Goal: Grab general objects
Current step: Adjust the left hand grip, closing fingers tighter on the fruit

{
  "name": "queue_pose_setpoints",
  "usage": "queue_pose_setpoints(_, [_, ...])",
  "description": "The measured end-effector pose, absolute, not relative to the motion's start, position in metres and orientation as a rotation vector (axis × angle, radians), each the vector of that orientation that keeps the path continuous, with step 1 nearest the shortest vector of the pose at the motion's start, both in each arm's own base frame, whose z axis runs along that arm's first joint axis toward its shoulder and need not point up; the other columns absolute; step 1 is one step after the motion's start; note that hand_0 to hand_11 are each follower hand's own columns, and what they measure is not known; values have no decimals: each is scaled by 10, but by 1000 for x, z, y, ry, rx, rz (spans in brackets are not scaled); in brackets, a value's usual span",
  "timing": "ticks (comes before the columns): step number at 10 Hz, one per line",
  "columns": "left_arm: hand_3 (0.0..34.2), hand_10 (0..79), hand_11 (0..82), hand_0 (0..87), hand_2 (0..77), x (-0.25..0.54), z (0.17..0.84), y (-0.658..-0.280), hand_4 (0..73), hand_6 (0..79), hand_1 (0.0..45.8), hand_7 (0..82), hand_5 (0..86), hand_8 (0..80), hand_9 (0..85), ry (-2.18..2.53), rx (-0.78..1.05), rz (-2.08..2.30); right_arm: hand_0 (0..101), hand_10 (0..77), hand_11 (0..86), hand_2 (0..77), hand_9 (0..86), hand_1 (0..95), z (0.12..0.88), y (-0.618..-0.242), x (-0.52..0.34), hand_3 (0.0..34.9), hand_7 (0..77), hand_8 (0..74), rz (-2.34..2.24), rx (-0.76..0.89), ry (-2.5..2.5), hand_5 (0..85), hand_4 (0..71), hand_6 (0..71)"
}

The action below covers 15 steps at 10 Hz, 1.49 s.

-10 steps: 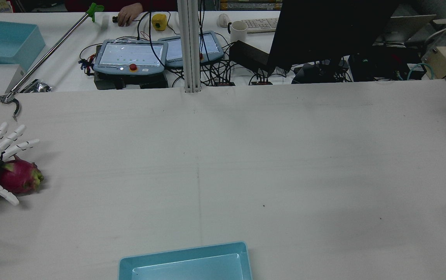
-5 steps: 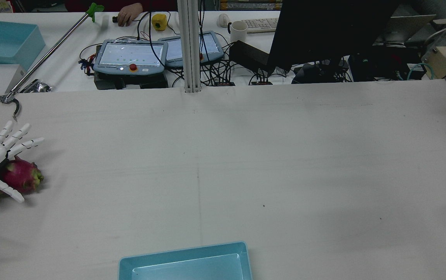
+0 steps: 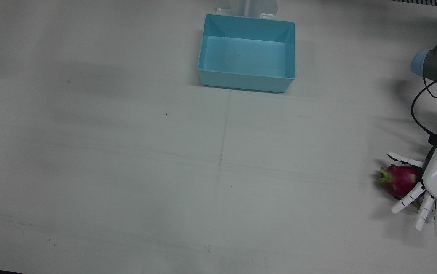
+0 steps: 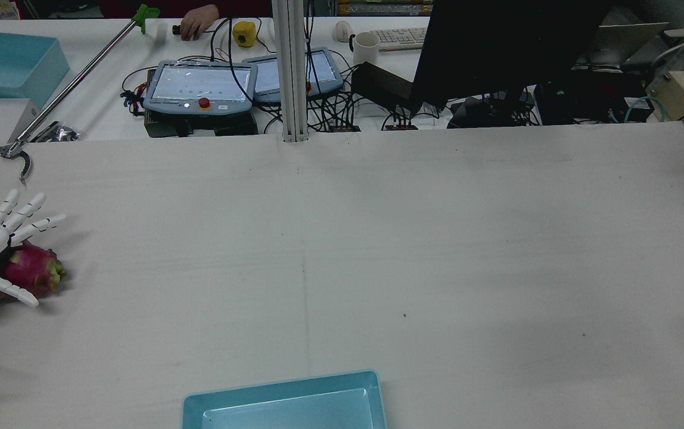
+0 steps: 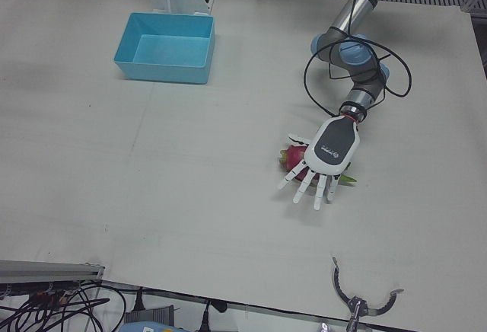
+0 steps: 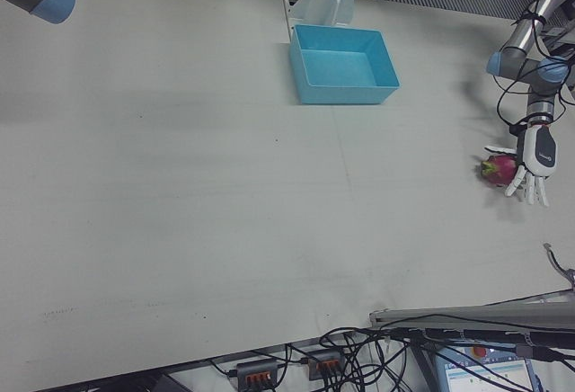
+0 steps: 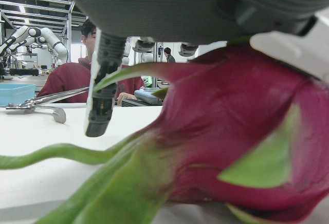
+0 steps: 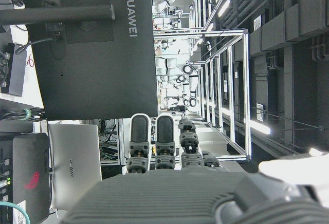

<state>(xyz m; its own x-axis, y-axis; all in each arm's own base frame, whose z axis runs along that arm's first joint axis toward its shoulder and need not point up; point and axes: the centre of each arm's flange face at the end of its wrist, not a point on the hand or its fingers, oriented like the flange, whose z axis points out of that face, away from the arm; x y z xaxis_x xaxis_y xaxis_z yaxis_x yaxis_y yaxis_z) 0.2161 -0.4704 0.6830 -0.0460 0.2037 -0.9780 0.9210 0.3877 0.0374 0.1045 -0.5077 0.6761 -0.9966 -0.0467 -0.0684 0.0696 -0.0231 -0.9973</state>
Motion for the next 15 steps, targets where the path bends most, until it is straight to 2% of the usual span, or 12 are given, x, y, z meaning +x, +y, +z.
queue_pose_setpoints(3, [304, 649, 22, 397, 11, 217, 685, -470, 0, 11, 0, 33, 120, 16, 16, 1535, 1048, -800, 7, 0, 480, 16, 551, 54, 676, -508, 105, 0, 0, 0, -2189, 25, 2138, 0, 0, 0])
queue_pose_setpoints(5, [305, 649, 289, 397, 11, 217, 686, -470, 0, 11, 0, 27, 114, 16, 22, 1540, 1049, -799, 5, 0, 480, 16, 551, 54, 675, -508, 105, 0, 0, 0, -2189, 25, 2138, 0, 0, 0])
queue_pose_setpoints(6, [305, 649, 420, 397, 11, 218, 685, -470, 0, 16, 0, 180, 185, 16, 22, 1545, 1051, -798, 5, 0, 480, 16, 551, 54, 675, -508, 105, 0, 0, 0, -2189, 25, 2138, 0, 0, 0])
queue_pose_setpoints(7, [305, 649, 556, 397, 11, 218, 685, -470, 0, 16, 0, 180, 185, 16, 22, 1549, 1053, -796, 7, 0, 480, 16, 551, 54, 675, -508, 105, 0, 0, 0, -2189, 25, 2138, 0, 0, 0])
queue_pose_setpoints(8, [280, 649, 709, 422, 120, 218, 685, -470, 174, 136, 0, 284, 289, 125, 33, 1552, 1056, -795, 7, 0, 480, 16, 551, 54, 675, -508, 105, 0, 0, 0, -2189, 25, 2138, 0, 0, 0])
queue_pose_setpoints(9, [280, 649, 709, 422, 120, 218, 685, -470, 174, 136, 0, 284, 289, 125, 33, 1555, 1059, -793, 5, 0, 480, 16, 551, 54, 675, -508, 105, 1, 0, 0, -2189, 25, 2138, 0, 0, 0])
queue_pose_setpoints(10, [230, 649, 747, 408, 218, 218, 685, -470, 355, 251, 0, 278, 262, 305, 213, 1557, 1061, -792, 5, 0, 480, 16, 551, 54, 675, -508, 105, 1, 0, 0, -2189, 25, 2138, 0, 0, 0])
queue_pose_setpoints(11, [200, 649, 747, 303, 262, 218, 685, -470, 355, 284, 0, 295, 262, 316, 240, 1558, 1064, -792, 7, 0, 480, 16, 551, 54, 675, -508, 105, 0, 0, 0, -2189, 25, 2138, 0, 0, 0])
queue_pose_setpoints(12, [142, 649, 758, 209, 300, 217, 686, -470, 436, 316, 0, 300, 256, 316, 240, 1559, 1067, -793, 7, 0, 480, 16, 551, 54, 675, -508, 105, 0, 0, 0, -2189, 25, 2138, 0, 0, 0])
queue_pose_setpoints(13, [142, 649, 753, 209, 300, 217, 686, -470, 436, 316, 0, 300, 256, 316, 240, 1561, 1069, -794, 7, 0, 480, 16, 551, 54, 675, -508, 105, 0, 0, 0, -2189, 25, 2139, 0, 0, 0])
queue_pose_setpoints(14, [62, 654, 714, 84, 338, 217, 688, -469, 480, 382, 0, 295, 267, 327, 251, 1564, 1071, -794, 7, 0, 480, 16, 551, 54, 675, -508, 105, 0, 0, 0, -2189, 25, 2138, 0, 0, 0])
queue_pose_setpoints(15, [62, 654, 714, 84, 338, 216, 691, -469, 480, 382, 0, 295, 267, 327, 251, 1566, 1073, -795, 7, 0, 480, 16, 551, 54, 675, -508, 105, 0, 0, 0, -2189, 25, 2138, 0, 0, 0])
